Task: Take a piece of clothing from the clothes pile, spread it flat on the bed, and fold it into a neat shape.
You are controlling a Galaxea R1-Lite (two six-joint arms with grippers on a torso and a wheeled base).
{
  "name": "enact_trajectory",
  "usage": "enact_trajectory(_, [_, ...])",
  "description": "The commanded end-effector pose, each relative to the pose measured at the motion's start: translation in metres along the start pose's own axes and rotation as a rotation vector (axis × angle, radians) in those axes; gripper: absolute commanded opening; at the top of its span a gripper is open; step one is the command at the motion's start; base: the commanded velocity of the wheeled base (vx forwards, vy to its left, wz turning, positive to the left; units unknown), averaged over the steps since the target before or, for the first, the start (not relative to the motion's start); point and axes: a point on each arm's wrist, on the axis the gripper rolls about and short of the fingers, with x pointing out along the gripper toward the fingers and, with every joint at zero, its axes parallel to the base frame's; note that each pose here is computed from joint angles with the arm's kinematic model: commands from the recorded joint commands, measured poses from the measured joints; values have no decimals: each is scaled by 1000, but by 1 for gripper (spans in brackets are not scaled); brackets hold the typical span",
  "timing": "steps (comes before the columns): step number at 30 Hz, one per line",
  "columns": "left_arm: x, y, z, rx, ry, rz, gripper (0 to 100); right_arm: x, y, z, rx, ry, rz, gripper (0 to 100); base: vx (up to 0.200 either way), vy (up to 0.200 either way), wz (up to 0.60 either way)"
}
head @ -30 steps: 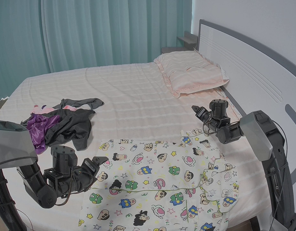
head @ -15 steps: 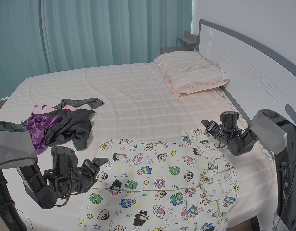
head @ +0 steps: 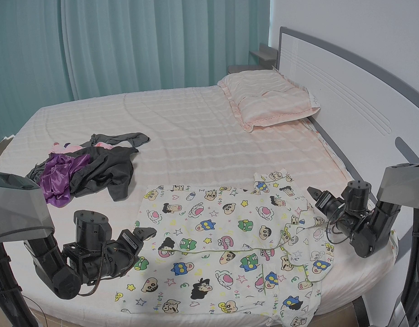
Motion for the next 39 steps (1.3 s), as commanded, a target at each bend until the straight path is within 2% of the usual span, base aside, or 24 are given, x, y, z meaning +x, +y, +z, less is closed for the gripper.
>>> enact_trajectory(1, [-2,1,-4,18,8,6,100,-46,-9,-3,13,1,1,100,-200,200,0])
enact_trajectory(4, [-4,3,-7,42,20,13,100,-59,-17,-8,13,23,-23,100,-200,200,0])
enact_trajectory(7, [-5,4,-7,52,21,18,100,-62,-18,-10,10,33,-30,100,0,0,0])
enact_trajectory(11, [-6,9,-15,119,53,40,100,-69,-27,-20,-3,97,-61,100,0,0,0])
enact_trajectory(16, [-7,8,-23,140,80,39,100,-71,-38,-21,-29,122,-98,100,0,0,0])
enact_trajectory(20, [-8,7,-30,158,102,36,100,-78,-48,-28,-51,185,-119,100,0,0,0])
enact_trajectory(28, [-9,7,-34,168,115,37,100,-92,-52,-31,-79,226,-149,100,0,0,0])
enact_trajectory(30, [-9,7,-34,168,116,38,100,-93,-53,-31,-80,228,-153,100,-200,0,0])
enact_trajectory(34, [-4,13,-39,179,142,73,100,-99,-59,-31,-112,242,-179,100,-200,0,0])
enact_trajectory(39, [1,19,-46,220,169,100,100,-101,-64,-33,-138,265,-196,100,0,0,0])
